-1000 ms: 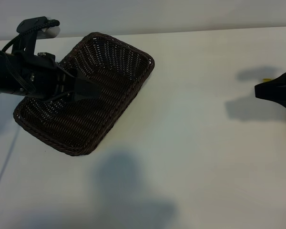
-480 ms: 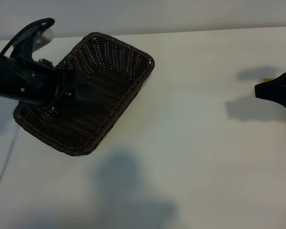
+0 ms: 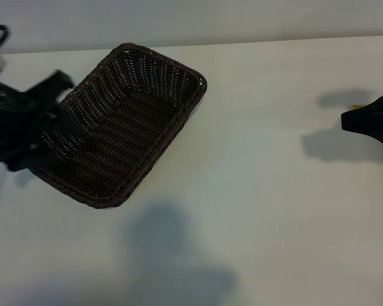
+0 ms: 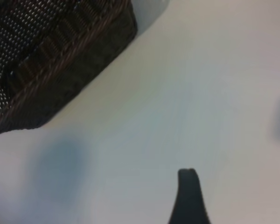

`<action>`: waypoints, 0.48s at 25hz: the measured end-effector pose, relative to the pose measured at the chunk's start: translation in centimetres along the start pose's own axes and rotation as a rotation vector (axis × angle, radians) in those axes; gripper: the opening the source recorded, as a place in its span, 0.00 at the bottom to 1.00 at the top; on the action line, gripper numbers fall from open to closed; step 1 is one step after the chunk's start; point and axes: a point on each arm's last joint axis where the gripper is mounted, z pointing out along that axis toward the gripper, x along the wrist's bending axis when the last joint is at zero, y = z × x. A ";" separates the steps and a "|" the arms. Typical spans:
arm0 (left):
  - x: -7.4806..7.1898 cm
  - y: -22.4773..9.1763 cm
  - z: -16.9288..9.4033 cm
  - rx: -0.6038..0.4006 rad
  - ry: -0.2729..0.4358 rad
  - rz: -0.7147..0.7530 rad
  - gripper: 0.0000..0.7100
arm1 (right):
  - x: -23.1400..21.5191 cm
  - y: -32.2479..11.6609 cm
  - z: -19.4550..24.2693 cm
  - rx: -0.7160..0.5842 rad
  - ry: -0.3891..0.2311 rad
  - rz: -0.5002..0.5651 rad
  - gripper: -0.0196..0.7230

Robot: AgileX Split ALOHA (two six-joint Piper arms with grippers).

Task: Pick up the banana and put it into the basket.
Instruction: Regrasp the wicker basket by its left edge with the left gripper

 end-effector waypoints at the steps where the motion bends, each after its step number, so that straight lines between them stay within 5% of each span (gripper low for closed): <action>1: 0.3 0.0 -0.4 0.003 0.010 -0.022 0.76 | 0.0 0.0 0.0 0.001 0.001 0.000 0.73; 12: 2.2 2.0 1.8 0.004 0.191 -0.157 0.76 | 0.0 0.0 0.0 0.001 0.001 0.003 0.73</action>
